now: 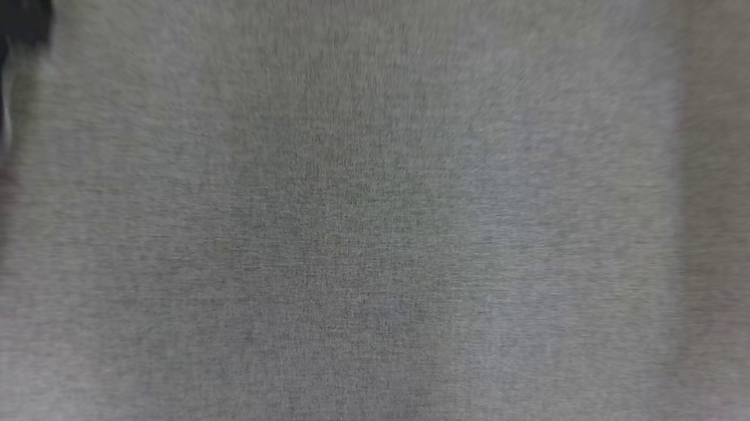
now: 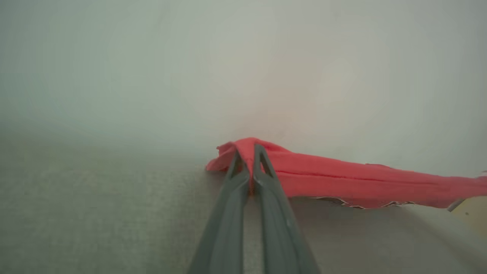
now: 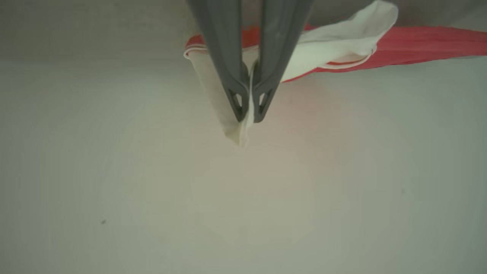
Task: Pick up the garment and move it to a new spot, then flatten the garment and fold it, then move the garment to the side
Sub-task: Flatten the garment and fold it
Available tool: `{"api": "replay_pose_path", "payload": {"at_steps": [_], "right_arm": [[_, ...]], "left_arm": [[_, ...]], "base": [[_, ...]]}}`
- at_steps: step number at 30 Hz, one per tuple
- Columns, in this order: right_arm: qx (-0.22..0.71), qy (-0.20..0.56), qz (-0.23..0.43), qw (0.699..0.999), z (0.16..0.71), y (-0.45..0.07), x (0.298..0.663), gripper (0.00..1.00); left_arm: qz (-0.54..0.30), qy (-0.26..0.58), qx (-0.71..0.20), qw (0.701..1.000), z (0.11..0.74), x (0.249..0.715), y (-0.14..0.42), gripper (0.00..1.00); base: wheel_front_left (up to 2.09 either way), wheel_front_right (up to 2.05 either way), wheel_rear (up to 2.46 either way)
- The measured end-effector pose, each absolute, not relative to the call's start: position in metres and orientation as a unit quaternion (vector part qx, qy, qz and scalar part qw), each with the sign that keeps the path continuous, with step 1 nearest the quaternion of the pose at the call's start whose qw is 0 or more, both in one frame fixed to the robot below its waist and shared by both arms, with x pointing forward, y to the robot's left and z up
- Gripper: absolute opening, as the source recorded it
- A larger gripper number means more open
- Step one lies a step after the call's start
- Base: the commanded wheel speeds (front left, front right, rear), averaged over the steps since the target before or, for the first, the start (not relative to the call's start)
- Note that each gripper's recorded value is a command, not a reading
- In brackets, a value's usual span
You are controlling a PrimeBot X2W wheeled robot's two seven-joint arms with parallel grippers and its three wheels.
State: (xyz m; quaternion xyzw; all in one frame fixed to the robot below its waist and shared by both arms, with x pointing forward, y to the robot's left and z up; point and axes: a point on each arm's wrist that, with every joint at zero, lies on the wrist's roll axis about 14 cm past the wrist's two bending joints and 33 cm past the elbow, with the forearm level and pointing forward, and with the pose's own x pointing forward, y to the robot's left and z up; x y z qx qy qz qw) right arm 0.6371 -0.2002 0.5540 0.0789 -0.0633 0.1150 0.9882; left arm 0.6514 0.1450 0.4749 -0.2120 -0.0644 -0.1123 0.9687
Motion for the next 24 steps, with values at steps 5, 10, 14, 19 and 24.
{"api": "replay_pose_path", "payload": {"at_steps": [5,10,14,19,24], "right_arm": [[0.131,0.069,0.069,0.986,0.499,-0.221,0.570,0.00],[0.151,0.141,0.035,0.978,0.474,-0.222,0.496,0.00],[0.154,0.152,0.008,0.976,0.477,-0.226,0.458,0.00],[0.164,0.154,-0.025,0.974,0.484,-0.236,0.424,0.00],[0.171,0.151,-0.050,0.972,0.491,-0.249,0.394,0.00]], "left_arm": [[-0.118,-0.021,-0.223,0.968,0.463,0.600,0.143,0.00],[-0.110,0.027,-0.226,0.967,0.446,0.545,0.146,0.00],[-0.095,0.037,-0.245,0.964,0.448,0.510,0.147,0.00],[-0.089,0.045,-0.240,0.966,0.451,0.473,0.146,0.00],[-0.071,0.041,-0.241,0.967,0.459,0.438,0.148,0.00]], "base": [[0.00,0.00,0.00],[0.00,0.00,0.00],[0.00,0.00,0.00],[0.00,0.00,0.00],[0.00,0.00,0.00]]}}
